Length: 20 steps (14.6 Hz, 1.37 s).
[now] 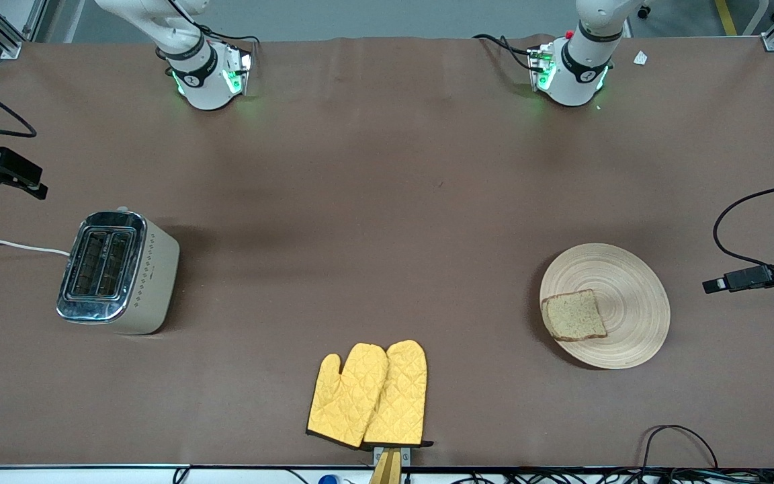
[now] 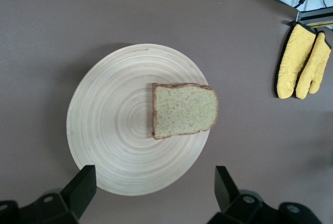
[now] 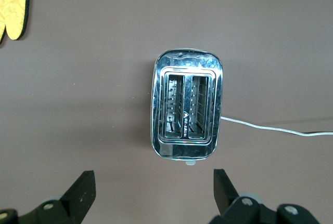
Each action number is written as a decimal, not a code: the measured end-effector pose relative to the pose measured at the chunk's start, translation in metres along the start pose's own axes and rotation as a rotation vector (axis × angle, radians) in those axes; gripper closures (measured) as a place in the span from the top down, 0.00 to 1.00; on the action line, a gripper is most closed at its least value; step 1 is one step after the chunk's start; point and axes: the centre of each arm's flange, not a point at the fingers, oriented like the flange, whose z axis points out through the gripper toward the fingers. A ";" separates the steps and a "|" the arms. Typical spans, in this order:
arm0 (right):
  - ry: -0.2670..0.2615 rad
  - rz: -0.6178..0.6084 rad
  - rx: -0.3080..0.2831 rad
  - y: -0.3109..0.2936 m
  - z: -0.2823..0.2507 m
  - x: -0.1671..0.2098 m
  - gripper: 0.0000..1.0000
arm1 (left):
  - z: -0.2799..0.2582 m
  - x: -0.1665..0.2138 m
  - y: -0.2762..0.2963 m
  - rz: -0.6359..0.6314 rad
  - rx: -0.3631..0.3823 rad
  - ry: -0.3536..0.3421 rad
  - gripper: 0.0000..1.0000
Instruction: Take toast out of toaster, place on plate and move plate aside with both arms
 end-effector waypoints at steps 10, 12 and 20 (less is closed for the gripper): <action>0.000 0.004 0.000 0.002 0.000 0.000 1.00 | -0.049 -0.045 0.151 0.110 0.369 0.043 1.00; -0.001 0.007 0.000 0.004 0.000 0.000 1.00 | -0.059 -0.056 0.174 0.162 0.454 0.064 1.00; -0.005 0.014 0.000 0.008 0.003 0.001 1.00 | -0.092 -0.120 0.250 0.184 0.570 0.048 1.00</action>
